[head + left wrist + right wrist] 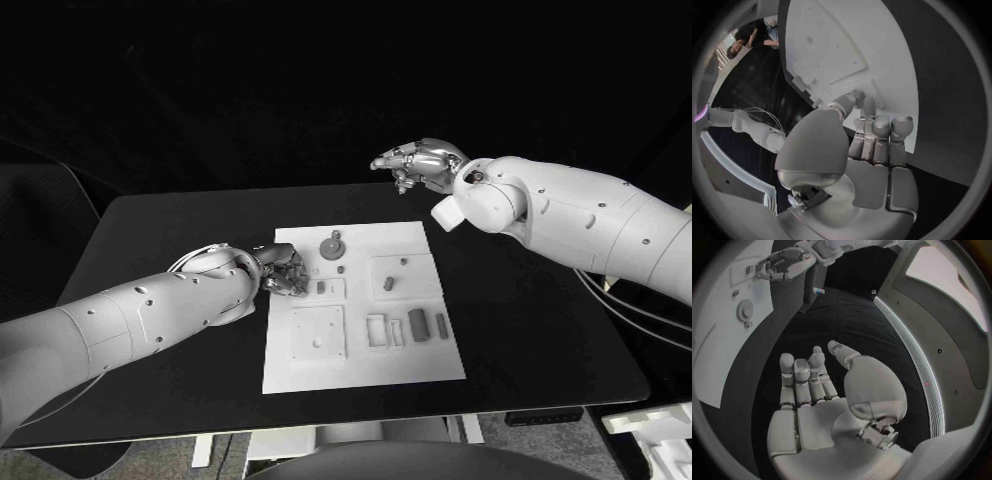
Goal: Assemble the parts on the task board
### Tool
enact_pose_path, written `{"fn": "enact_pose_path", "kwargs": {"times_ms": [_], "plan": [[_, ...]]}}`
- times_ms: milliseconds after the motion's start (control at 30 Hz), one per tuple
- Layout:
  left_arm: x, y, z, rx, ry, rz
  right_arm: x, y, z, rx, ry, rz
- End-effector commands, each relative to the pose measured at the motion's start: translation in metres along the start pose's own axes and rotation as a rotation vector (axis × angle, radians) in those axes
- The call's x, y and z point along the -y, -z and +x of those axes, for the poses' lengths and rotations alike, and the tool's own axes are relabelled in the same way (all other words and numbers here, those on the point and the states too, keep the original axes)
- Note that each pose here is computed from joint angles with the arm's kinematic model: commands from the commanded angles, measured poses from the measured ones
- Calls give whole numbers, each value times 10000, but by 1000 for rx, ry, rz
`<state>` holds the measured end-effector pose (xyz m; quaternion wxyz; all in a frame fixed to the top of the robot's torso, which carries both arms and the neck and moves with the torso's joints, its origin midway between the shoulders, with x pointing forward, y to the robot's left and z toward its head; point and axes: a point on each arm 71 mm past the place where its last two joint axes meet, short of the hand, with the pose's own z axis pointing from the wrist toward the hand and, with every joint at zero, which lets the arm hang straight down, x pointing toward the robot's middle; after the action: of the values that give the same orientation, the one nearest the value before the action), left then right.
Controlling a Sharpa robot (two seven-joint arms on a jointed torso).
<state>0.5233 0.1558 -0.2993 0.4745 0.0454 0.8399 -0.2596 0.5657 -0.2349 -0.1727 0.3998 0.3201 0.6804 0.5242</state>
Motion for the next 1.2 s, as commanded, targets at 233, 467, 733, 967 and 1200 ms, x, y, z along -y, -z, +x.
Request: {"fn": "enact_pose_path", "kwargs": {"times_ms": [233, 467, 733, 967, 1200], "plan": [[-52, 8, 26, 7, -18, -48, -4, 2, 18, -21, 2, -5], [-58, 11, 16, 19, -17, -48, -3, 2, 18, -21, 2, -5], [-49, 9, 12, 26, -10, -40, -2, 3, 16, -22, 2, -3], [-41, 5, 9, 30, -9, -35, -2, 3, 17, -22, 2, -4], [-42, 2, 4, 33, -7, -30, -5, 5, 24, -25, 2, -4]]}}
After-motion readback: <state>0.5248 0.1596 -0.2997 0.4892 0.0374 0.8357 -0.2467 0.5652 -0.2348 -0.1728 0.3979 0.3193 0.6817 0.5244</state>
